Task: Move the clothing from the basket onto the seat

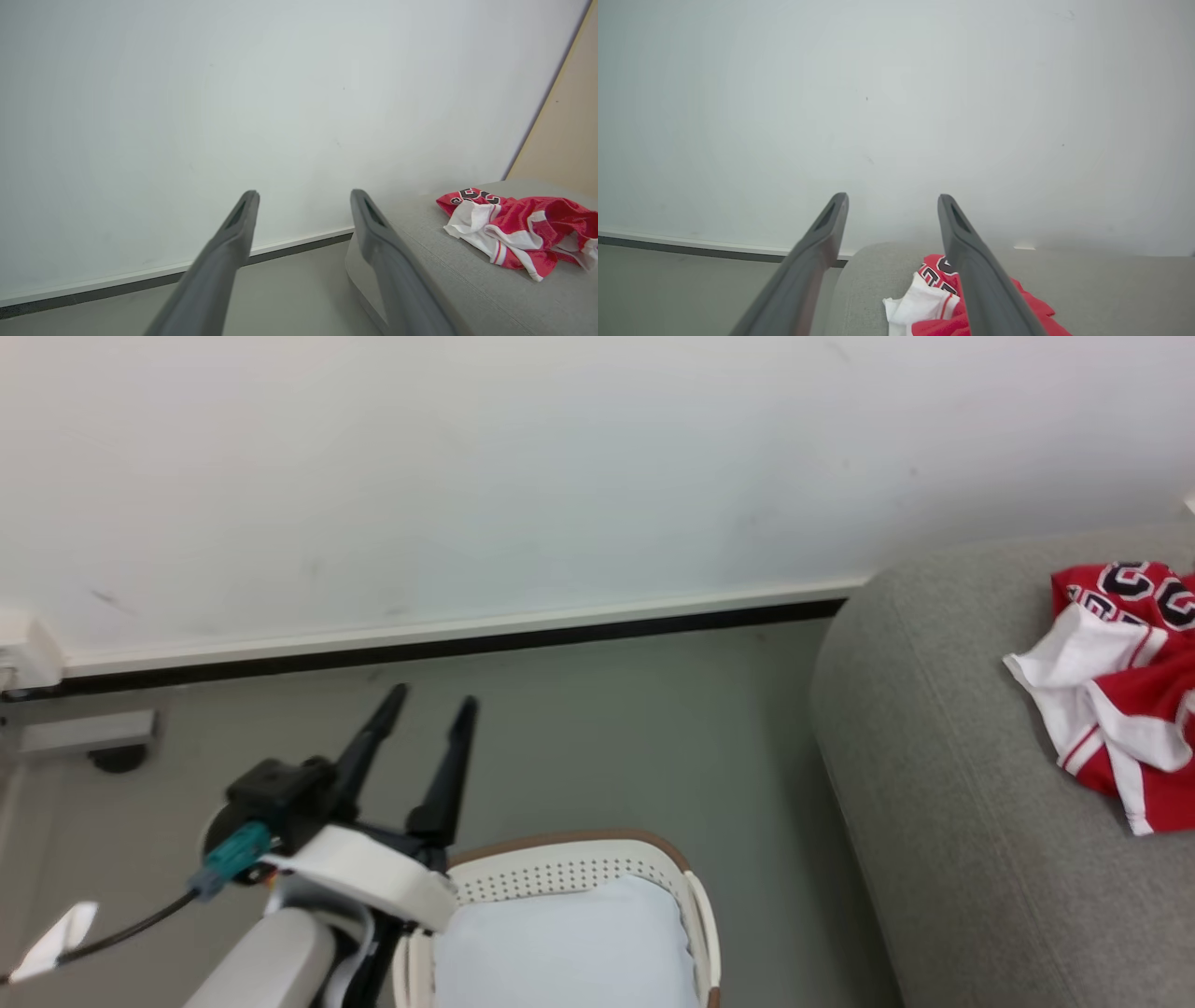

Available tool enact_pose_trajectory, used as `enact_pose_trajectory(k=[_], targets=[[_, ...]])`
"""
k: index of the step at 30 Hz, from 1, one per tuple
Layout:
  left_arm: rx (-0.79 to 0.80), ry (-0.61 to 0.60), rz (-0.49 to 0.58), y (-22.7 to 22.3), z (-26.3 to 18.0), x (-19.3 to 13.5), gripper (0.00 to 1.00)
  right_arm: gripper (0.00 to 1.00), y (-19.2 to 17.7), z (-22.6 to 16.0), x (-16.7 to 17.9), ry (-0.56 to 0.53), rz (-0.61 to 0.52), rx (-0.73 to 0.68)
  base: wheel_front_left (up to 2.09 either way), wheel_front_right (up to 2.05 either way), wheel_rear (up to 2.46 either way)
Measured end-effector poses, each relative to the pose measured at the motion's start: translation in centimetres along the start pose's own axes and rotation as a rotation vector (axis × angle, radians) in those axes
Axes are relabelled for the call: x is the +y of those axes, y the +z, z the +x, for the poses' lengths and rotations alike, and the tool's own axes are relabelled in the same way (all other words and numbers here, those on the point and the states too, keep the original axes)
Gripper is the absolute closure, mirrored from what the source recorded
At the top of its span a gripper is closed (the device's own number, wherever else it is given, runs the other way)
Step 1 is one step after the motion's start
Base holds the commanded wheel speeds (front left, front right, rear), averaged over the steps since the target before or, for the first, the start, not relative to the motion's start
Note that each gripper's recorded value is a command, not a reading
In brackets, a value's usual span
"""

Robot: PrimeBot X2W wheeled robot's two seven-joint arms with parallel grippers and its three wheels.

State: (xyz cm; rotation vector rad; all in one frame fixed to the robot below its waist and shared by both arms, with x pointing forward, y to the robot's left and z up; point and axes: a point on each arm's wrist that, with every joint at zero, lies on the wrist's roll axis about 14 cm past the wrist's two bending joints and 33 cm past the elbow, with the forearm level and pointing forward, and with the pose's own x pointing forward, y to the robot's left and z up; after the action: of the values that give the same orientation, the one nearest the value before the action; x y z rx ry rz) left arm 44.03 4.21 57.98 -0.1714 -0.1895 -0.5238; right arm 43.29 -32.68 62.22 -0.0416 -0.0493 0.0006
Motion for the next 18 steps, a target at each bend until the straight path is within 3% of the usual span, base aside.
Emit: enact_pose_trajectory(k=[8,18], targets=[[-0.029,0.291,0.029,1.4,-6.1,6.9,0.0,0.0,-0.2,-1.7,6.2,0.084,0.101,-0.184,0.0,0.0,0.0],[-0.02,0.441,0.018,0.1,-10.7,9.0,0.0,0.0,-7.2,-4.8,12.6,0.117,0.221,-0.1,0.0,0.0,0.0]])
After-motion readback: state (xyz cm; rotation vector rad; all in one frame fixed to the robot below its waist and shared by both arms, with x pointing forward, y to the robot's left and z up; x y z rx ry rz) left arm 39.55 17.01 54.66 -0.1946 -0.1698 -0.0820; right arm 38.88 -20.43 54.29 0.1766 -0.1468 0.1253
